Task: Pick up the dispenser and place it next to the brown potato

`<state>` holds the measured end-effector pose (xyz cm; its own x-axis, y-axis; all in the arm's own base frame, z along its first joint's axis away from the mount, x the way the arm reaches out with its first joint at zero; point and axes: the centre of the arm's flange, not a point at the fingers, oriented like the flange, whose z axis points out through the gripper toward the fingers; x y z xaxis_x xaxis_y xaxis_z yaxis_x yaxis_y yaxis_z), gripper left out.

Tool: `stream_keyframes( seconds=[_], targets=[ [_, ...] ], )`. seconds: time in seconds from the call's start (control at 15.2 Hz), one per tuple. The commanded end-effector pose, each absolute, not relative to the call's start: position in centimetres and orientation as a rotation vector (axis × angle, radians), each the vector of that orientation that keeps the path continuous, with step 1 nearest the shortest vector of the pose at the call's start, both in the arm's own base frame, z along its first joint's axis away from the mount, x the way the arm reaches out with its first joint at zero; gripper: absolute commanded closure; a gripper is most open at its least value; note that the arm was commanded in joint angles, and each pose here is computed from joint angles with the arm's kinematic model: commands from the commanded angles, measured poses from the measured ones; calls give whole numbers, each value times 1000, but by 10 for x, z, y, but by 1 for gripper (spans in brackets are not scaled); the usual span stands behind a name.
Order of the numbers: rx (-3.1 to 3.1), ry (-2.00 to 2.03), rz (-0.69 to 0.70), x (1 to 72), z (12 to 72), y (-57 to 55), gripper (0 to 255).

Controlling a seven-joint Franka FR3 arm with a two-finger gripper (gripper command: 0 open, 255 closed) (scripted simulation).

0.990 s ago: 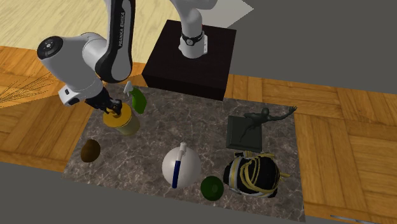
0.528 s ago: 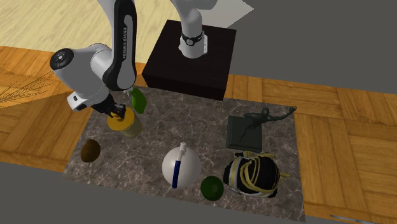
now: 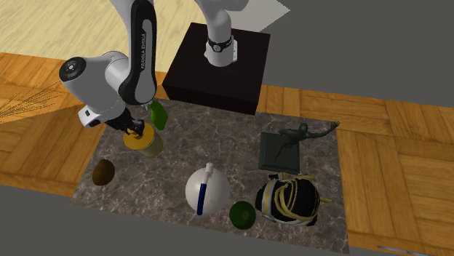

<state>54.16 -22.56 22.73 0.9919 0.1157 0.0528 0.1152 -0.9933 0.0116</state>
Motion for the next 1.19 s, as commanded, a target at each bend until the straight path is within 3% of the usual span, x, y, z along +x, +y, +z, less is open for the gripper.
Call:
stream_keyframes(
  seconds=[0.0, 0.33, 0.59, 1.12],
  targets=[
    [3126, 181, 85, 542, 228, -226, 0],
    [3126, 181, 85, 542, 228, -226, 0],
    [3126, 181, 85, 539, 278, -225, 0],
    [3126, 181, 85, 539, 278, -225, 0]
  ],
)
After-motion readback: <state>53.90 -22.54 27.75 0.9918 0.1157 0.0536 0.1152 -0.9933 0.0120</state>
